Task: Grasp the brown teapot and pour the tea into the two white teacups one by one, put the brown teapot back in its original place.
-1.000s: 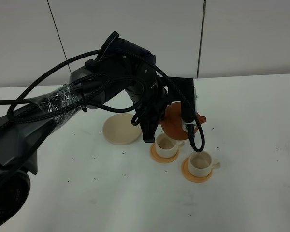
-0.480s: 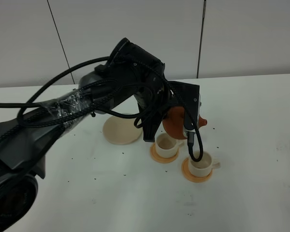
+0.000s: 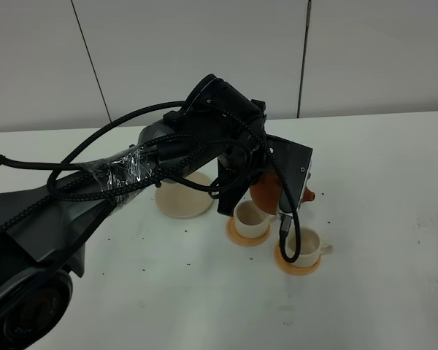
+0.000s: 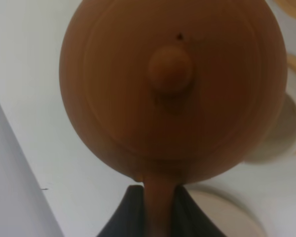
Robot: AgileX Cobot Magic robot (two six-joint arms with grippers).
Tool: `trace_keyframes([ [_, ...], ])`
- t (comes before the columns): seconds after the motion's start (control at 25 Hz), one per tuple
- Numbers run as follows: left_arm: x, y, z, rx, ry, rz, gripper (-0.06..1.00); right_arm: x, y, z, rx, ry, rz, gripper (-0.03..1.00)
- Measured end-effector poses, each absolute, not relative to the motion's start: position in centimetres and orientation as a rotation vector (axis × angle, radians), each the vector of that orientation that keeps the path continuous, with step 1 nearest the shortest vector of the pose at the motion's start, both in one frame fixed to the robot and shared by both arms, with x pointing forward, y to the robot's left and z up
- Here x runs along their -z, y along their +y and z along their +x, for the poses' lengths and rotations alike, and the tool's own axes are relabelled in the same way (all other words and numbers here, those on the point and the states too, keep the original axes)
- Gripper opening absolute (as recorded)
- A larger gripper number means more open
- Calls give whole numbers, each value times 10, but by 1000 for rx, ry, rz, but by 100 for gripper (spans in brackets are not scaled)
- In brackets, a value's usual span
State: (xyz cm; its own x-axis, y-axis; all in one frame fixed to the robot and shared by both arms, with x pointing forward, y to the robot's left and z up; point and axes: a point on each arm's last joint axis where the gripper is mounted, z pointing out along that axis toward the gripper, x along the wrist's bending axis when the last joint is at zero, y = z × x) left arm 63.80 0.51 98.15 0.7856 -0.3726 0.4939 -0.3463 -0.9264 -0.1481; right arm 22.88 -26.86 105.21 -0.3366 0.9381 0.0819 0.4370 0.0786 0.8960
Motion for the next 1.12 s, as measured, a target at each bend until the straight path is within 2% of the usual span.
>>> trace_keyframes([
  [1.12, -979, 6, 633, 705, 871, -2833, 17, -1052, -269, 229, -1219, 1828, 1357, 24],
])
